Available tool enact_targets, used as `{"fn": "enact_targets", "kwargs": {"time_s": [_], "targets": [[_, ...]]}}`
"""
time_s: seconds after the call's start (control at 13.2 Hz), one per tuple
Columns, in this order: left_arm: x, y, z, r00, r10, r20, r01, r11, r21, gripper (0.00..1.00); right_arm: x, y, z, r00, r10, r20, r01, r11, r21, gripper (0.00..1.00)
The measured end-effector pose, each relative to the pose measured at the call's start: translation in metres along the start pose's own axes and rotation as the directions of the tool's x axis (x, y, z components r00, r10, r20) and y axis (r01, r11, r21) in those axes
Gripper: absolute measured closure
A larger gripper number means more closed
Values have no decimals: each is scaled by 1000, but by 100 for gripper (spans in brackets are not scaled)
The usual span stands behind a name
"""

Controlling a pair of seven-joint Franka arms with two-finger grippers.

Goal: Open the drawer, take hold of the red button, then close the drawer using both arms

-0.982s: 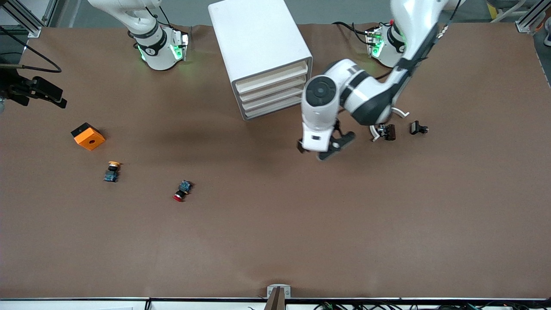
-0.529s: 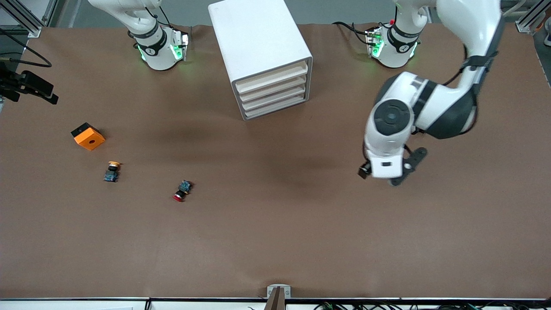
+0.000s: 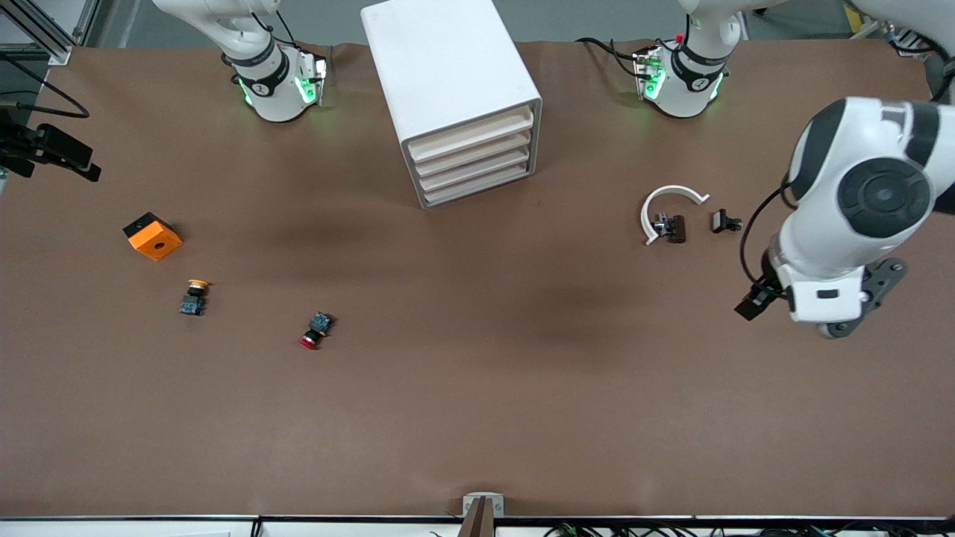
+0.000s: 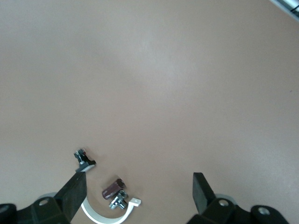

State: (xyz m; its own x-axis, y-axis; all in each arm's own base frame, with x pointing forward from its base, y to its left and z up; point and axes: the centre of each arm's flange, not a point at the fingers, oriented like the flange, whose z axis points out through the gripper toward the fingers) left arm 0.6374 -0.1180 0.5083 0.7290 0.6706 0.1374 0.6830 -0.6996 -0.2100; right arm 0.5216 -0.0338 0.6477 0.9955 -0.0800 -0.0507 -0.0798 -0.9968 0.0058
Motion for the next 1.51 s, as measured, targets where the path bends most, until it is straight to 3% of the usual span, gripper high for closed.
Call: {"fn": "enact_targets", "kwargs": {"time_s": [0.23, 0.45, 0.68, 0.91, 1.21, 1.51], "targets": [[15, -30, -25, 999, 40, 3, -40, 999, -31, 0, 0, 0, 0, 1000, -2, 0, 2, 1000, 0, 0], [49, -85, -49, 990, 120, 74, -108, 984, -143, 0, 0, -1, 0, 1000, -4, 0, 4, 1000, 0, 0], [70, -152, -64, 961, 261, 92, -237, 948, -212, 0, 0, -1, 0, 1000, -5, 0, 5, 1000, 0, 0], [52, -179, -69, 901, 429, 67, -405, 886, -224, 0, 0, -1, 0, 1000, -5, 0, 5, 1000, 0, 0], [3, -196, -85, 851, 524, 38, -504, 835, -220, 0, 0, -1, 0, 1000, -5, 0, 5, 1000, 0, 0], [-8, -198, -88, 782, 623, 8, -606, 764, -221, 0, 0, -1, 0, 1000, -5, 0, 5, 1000, 0, 0]]}}
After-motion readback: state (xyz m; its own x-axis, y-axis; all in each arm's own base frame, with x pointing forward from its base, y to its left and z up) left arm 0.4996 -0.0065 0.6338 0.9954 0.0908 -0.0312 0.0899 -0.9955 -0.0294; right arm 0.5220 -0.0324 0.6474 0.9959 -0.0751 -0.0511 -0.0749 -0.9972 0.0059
